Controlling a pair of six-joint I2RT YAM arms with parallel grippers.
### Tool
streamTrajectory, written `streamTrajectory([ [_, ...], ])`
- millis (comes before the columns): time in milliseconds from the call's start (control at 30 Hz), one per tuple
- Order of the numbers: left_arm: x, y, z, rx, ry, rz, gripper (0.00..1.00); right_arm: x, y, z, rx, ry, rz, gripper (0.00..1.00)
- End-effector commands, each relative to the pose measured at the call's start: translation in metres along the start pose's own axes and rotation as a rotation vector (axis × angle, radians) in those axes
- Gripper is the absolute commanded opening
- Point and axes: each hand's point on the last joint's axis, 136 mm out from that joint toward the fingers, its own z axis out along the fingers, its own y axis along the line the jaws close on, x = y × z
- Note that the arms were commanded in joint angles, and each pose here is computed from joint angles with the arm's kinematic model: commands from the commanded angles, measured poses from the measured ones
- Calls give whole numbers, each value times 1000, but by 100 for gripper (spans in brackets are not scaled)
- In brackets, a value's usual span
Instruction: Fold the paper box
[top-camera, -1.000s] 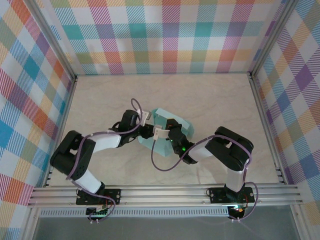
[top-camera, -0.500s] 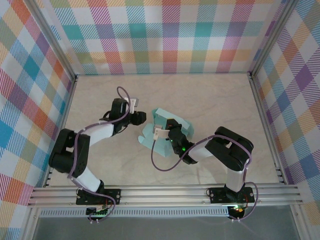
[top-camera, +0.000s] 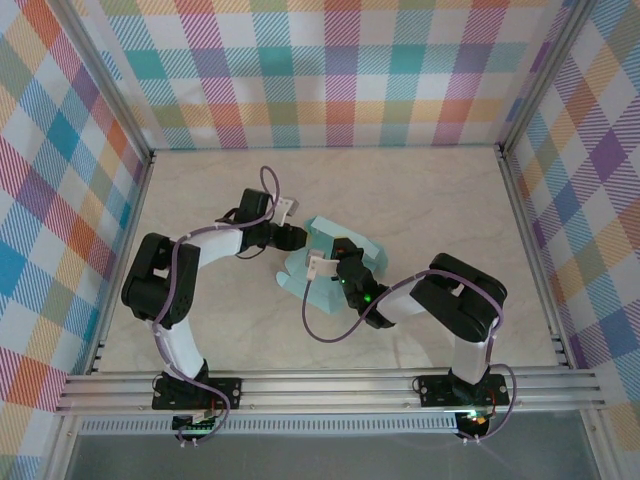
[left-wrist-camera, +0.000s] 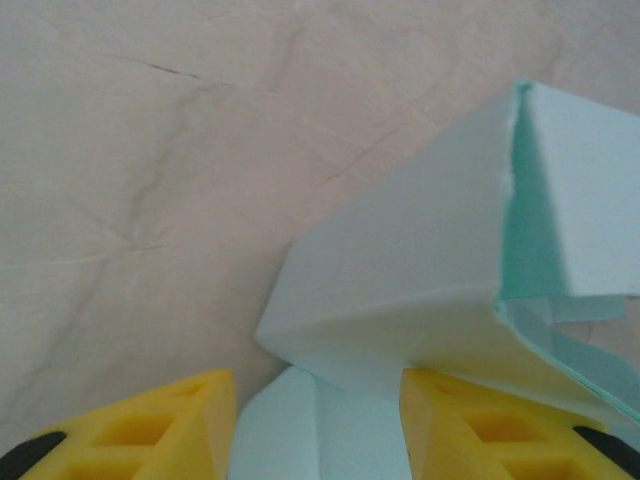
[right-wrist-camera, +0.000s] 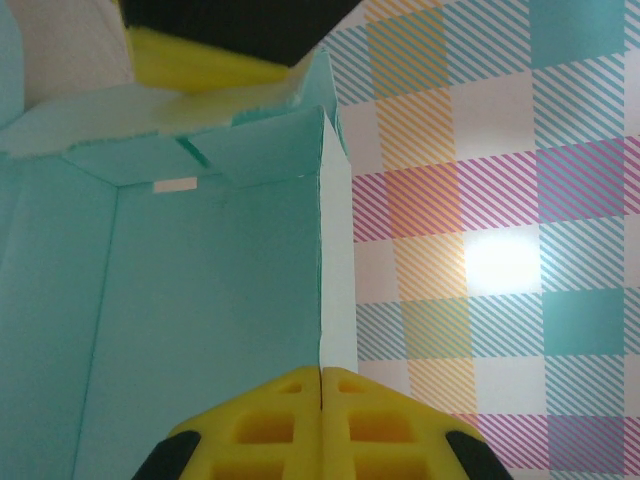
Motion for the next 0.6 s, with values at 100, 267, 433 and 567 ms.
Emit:
streamTrajectory([
  [100,-4,-23,9,98,-41,74,45,2,8,2,-37,6,-6,0],
  [267,-4,-25,16,110,-52,86,44,2,9,2,-39,6,-4,0],
  [433,-3,-24,24,106,-55,92,42,1,10,2,-44,6,-1,0],
  [567,-1,-28,27,117,-67,98,37,1,9,2,-42,7,0,0],
])
